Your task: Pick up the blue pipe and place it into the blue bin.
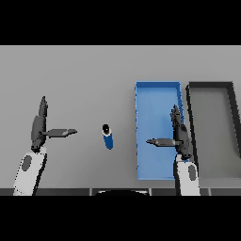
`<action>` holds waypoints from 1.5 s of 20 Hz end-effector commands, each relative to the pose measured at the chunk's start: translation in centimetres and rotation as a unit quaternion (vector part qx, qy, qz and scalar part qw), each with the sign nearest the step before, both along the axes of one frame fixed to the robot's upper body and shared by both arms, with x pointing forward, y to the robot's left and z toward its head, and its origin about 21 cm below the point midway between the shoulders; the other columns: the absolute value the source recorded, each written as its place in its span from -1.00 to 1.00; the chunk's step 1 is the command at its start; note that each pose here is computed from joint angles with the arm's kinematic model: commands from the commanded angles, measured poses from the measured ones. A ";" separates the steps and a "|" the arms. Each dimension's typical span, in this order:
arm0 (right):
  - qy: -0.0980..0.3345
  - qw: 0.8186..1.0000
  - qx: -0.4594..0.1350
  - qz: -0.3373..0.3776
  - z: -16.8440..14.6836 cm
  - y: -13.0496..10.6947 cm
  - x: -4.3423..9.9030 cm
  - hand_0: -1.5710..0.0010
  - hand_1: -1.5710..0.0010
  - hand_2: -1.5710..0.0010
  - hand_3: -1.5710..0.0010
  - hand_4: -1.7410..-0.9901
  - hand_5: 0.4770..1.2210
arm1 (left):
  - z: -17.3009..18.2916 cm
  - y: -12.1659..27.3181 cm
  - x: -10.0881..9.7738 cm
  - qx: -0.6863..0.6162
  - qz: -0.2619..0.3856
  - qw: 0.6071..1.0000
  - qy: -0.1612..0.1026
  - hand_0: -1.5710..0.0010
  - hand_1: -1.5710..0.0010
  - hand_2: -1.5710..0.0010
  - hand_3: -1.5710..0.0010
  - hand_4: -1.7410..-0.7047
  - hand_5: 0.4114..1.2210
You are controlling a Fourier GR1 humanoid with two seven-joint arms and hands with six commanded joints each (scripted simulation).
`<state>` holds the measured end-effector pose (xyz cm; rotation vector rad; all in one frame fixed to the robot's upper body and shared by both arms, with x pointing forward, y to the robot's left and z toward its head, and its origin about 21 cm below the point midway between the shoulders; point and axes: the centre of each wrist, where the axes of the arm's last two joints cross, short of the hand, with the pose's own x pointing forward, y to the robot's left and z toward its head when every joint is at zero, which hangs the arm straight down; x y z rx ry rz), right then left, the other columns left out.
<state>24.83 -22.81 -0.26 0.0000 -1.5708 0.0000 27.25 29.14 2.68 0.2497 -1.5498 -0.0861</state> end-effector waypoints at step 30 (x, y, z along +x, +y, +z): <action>-0.065 0.988 -0.120 0.078 1.4 -2.2 -2.3 1.00 1.00 1.00 1.00 0.28 -0.62 | -0.1 -4.7 -4.3 0.078 -0.389 0.915 0.068 1.00 1.00 1.00 1.00 0.24 -0.91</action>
